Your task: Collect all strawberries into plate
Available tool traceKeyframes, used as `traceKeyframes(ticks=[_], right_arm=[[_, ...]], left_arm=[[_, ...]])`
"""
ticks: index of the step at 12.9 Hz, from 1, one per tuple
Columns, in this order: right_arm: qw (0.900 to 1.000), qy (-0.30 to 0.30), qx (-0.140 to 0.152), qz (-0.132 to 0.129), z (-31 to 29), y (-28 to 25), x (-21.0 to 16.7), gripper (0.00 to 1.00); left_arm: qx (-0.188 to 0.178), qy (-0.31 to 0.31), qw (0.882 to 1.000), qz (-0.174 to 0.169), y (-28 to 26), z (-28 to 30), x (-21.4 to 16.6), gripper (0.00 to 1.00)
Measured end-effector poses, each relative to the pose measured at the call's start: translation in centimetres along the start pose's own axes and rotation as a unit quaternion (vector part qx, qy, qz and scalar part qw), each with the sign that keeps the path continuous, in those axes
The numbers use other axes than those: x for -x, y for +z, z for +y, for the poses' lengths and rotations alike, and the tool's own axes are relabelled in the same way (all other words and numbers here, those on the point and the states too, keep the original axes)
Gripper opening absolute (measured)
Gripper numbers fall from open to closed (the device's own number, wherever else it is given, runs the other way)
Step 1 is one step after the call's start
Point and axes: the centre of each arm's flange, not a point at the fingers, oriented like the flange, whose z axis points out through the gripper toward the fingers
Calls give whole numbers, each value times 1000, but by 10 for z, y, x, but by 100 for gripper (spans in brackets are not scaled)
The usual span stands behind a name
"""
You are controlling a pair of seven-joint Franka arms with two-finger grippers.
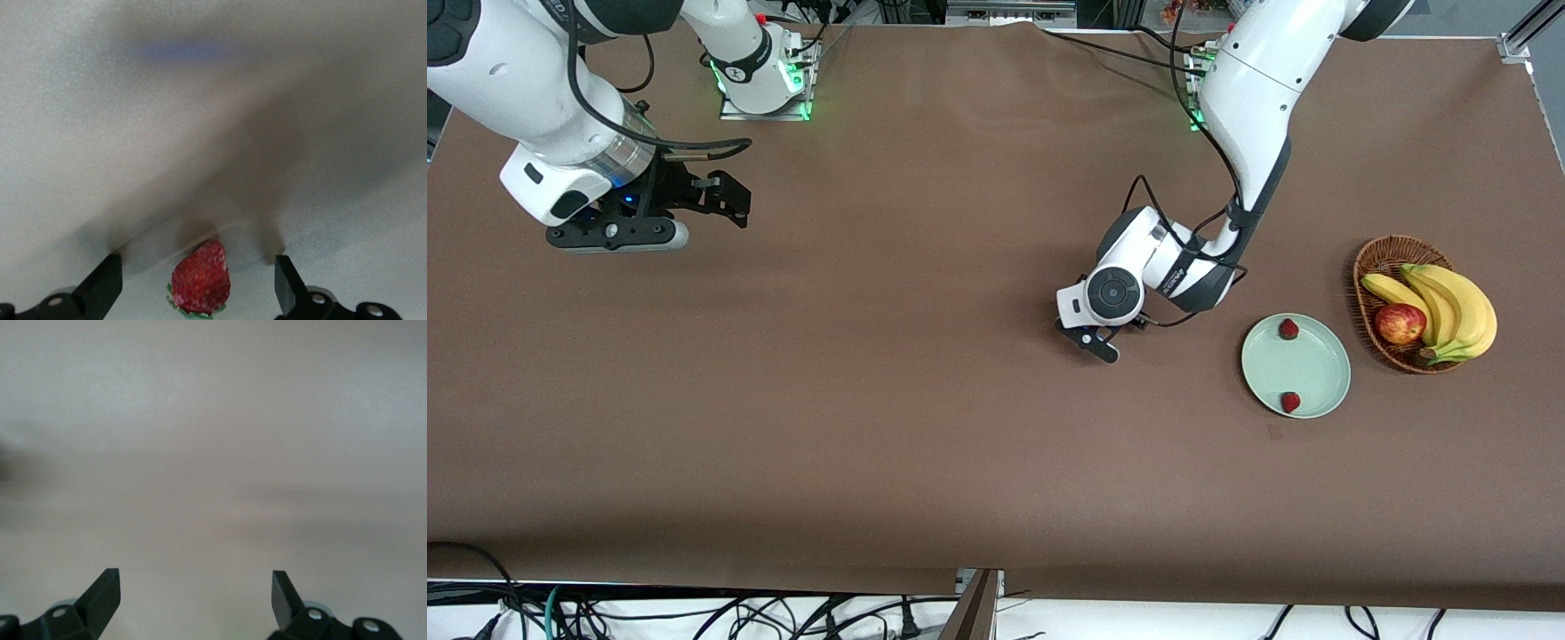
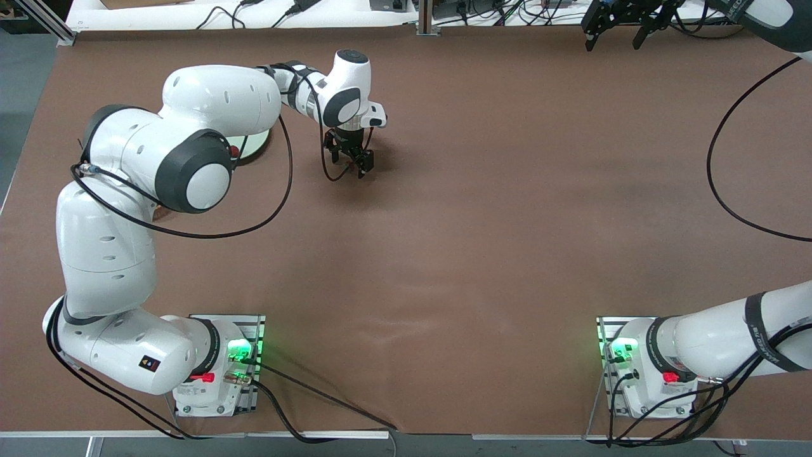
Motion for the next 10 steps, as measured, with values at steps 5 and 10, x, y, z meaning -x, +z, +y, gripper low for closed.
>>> traceKeyframes(ticks=[5,10], right_arm=[[1000,-29,2,1,56,-1,-11,100],[1000,-16,-12,13,78,-10,-15,100]], left_arm=[[-1,2,1000,-7,3,2,7,100],[-4,3,1000,-6,-1,2,12,70]])
